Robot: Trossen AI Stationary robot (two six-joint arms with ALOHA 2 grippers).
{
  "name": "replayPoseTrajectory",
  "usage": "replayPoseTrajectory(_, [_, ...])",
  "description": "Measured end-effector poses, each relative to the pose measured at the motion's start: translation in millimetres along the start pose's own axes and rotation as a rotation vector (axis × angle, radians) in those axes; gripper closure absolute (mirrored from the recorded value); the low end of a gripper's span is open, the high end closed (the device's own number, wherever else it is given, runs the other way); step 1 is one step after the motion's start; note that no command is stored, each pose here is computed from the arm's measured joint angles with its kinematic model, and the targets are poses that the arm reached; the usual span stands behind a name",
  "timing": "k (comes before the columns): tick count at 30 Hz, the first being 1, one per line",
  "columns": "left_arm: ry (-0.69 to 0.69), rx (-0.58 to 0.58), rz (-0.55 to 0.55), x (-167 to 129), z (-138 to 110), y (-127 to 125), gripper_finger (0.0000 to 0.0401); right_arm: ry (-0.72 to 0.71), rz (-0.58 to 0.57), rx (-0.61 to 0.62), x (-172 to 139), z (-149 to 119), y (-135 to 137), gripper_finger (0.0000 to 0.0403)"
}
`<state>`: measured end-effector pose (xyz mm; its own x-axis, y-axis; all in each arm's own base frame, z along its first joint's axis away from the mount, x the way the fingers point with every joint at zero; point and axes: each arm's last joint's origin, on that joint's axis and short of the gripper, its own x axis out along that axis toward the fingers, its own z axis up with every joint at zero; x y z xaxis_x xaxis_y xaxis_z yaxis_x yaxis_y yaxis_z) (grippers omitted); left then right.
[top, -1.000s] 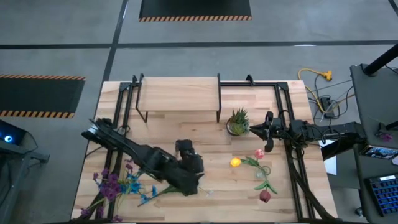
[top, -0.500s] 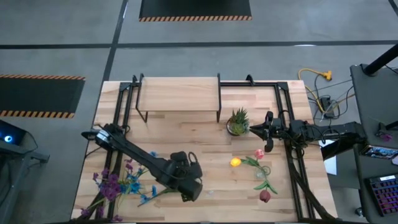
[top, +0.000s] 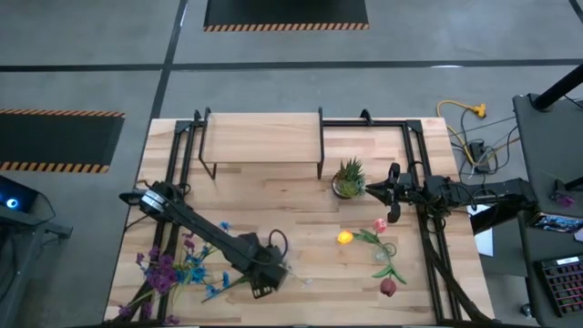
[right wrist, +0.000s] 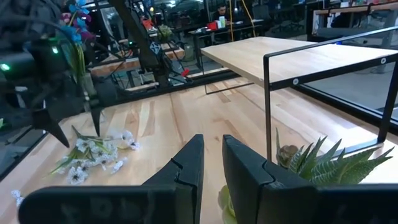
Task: Pick and place flowers into a vace then onto a shelf
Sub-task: Put the white flowers into the right transparent vase
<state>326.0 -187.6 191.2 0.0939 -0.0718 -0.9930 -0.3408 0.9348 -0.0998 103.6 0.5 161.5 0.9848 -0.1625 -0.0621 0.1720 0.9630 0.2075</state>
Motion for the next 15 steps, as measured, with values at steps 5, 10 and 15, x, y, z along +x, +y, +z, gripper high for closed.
replayPoseTrajectory(5, [0.048,-0.001,0.027,14.7,-7.4,8.3,0.0120,0.000,0.001,0.004,0.0,0.0,0.0,0.0351])
replayPoseTrajectory(10, [0.052,-0.001,0.030,26.1,-11.0,13.0,0.0120,0.000,0.001,0.004,0.0,0.0,0.0,0.0351])
replayPoseTrajectory(15, [0.089,0.001,0.010,32.6,-15.1,17.3,0.0157,0.001,0.003,0.004,0.0,0.0,0.1,0.0351])
